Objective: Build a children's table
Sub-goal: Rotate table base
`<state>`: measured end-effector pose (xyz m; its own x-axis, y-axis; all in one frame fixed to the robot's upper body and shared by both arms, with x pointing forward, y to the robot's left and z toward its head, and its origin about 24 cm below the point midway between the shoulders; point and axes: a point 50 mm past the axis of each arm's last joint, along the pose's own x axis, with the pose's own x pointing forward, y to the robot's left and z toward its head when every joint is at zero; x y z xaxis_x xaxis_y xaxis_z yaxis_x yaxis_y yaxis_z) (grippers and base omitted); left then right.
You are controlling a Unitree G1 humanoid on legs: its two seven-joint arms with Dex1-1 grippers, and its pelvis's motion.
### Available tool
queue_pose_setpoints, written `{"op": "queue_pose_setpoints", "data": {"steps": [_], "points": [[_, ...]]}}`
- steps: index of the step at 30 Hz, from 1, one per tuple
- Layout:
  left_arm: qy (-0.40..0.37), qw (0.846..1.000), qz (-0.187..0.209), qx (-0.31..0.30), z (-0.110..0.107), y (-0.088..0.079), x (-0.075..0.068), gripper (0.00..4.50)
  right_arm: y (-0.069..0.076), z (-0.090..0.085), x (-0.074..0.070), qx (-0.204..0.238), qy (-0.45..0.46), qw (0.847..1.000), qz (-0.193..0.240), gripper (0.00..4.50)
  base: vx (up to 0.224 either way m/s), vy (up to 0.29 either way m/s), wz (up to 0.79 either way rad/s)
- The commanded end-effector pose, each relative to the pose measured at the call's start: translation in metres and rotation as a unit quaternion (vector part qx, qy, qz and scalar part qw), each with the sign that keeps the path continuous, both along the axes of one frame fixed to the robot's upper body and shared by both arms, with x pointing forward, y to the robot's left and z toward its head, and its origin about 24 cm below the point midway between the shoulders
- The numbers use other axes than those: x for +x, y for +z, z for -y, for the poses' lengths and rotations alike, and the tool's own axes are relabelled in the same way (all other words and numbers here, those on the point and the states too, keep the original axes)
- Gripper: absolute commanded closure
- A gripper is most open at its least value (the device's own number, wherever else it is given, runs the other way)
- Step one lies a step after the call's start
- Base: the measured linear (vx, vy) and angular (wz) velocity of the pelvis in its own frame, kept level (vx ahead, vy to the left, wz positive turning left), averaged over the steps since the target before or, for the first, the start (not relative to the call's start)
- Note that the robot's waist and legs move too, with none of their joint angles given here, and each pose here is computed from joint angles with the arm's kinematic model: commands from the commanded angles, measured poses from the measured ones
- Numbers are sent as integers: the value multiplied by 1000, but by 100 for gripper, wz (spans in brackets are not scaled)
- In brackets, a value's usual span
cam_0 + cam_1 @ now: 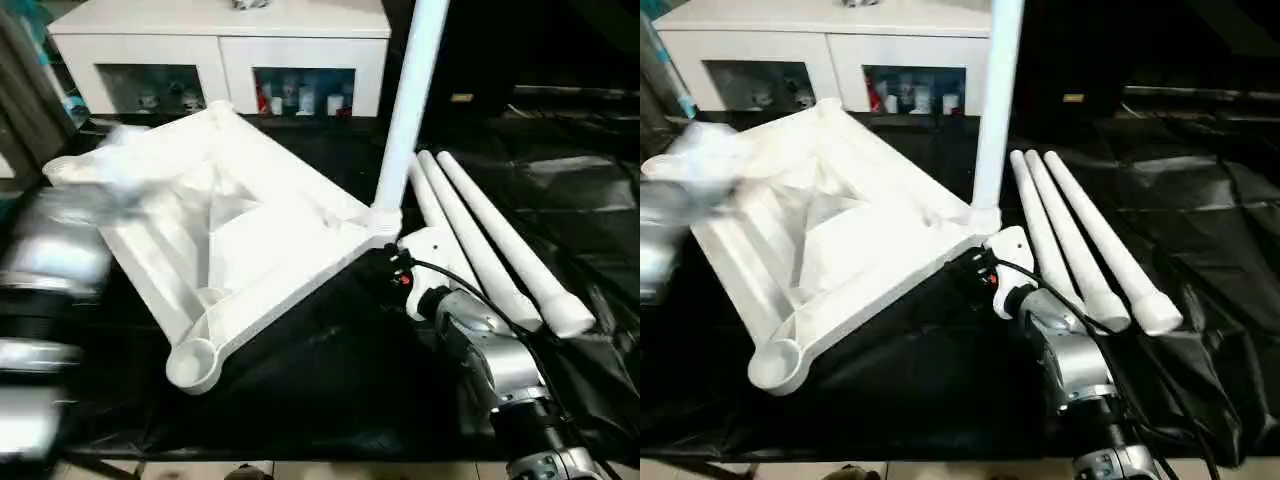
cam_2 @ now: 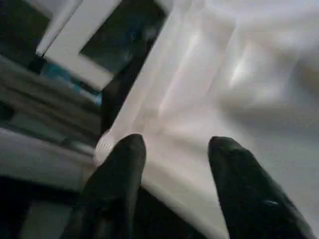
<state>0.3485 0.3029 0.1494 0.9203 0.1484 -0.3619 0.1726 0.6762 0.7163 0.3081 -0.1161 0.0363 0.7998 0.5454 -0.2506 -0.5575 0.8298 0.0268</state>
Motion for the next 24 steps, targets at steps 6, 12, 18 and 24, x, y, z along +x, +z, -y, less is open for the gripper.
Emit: {"op": "queue_pose_setpoints", "data": {"steps": [6,12,18,24], "points": [[-81,991,-102,1,7,-36,-12,145,-6,-3,4,-14,-4,1000,-15,59,0,0,0],[-105,980,-163,35,5,-55,-17,103,-7,-7,6,-16,-1,1000,-16,59,0,0,0],[-149,965,-216,9,12,-70,-21,75,-7,-8,8,-13,2,1000,-14,59,0,0,0],[-186,944,-273,-1,17,-79,-27,130,-8,-7,9,-11,3,1000,-17,100,0,0,0]]}}
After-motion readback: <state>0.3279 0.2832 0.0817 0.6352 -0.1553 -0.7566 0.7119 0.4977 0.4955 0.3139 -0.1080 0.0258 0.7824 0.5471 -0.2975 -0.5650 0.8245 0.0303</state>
